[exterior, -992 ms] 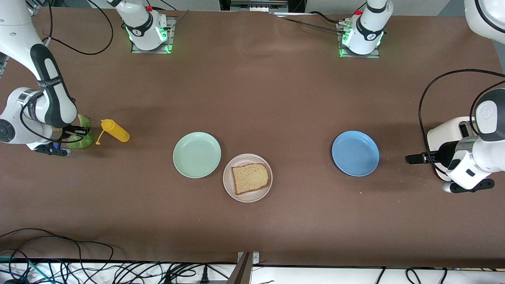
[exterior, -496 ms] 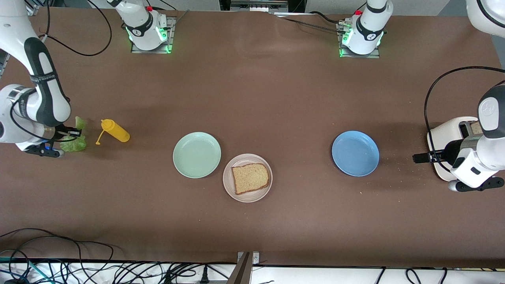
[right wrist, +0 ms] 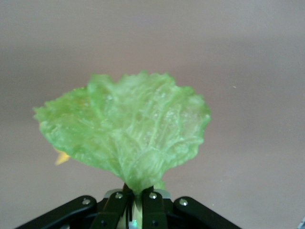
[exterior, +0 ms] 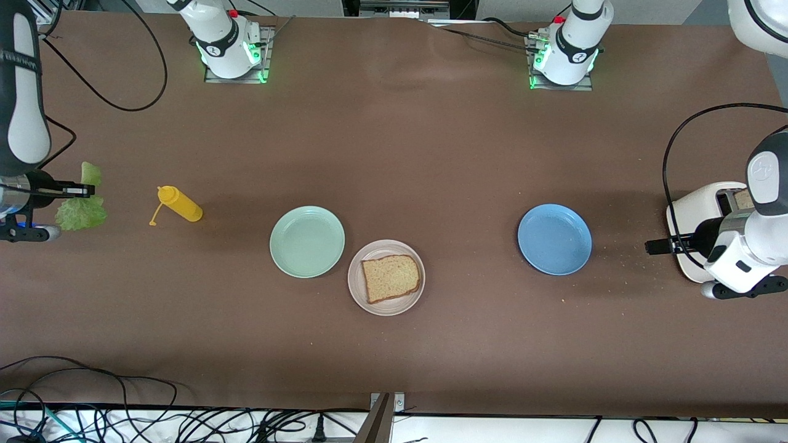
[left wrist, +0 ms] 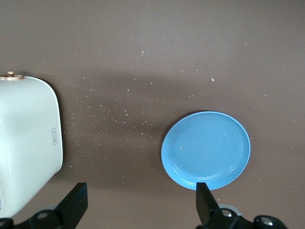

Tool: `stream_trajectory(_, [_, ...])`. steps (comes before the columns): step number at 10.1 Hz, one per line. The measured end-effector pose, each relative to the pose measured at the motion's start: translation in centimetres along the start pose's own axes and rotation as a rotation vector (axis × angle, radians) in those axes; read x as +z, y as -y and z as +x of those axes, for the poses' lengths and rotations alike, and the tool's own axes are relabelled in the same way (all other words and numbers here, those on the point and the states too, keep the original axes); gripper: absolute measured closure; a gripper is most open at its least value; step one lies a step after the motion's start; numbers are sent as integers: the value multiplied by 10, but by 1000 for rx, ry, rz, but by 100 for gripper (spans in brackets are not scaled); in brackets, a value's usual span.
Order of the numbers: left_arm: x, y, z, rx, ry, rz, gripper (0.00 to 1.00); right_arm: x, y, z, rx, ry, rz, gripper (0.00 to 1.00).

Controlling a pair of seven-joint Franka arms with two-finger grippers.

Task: Make sandwich on beige plate with both arms
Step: 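Grasp the green lettuce leaf by its stem with the right gripper, then carry the lettuce over the bread on the beige plate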

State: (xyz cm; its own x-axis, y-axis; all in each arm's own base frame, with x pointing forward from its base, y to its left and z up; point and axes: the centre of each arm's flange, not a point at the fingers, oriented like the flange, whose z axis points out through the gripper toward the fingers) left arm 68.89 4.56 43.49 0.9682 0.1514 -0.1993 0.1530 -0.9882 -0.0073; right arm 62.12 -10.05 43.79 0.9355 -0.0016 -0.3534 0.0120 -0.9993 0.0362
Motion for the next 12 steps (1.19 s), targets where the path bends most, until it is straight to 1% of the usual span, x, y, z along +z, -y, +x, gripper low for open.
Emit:
stream_trajectory(1, [-3, -2, -1, 3, -4, -1, 0, -25, 38, 0, -67, -27, 0, 91])
stream_trajectory(3, [-7, -12, -4, 20, -11, -3, 0, -49, 129, 0, -215, -84, 4, 91])
stream_trajectory(5, [-11, -26, -7, 78, -15, -8, 0, -53, 248, -3, -367, -168, -1, 91])
stream_trajectory(6, [-10, -29, -8, 106, -14, -7, 0, -46, 307, -5, -445, -211, -15, 91])
stream_trajectory(8, [-11, -28, -8, 127, -13, -6, 0, -11, 400, 1, -581, -301, -46, 91])
stream_trajectory(9, [-11, -28, -8, 130, -14, -6, 0, 12, 434, 8, -638, -338, -68, 91])
stream_trajectory(12, [-10, -27, -8, 132, -12, -1, 0, 88, 506, 28, -799, -437, -163, 91])
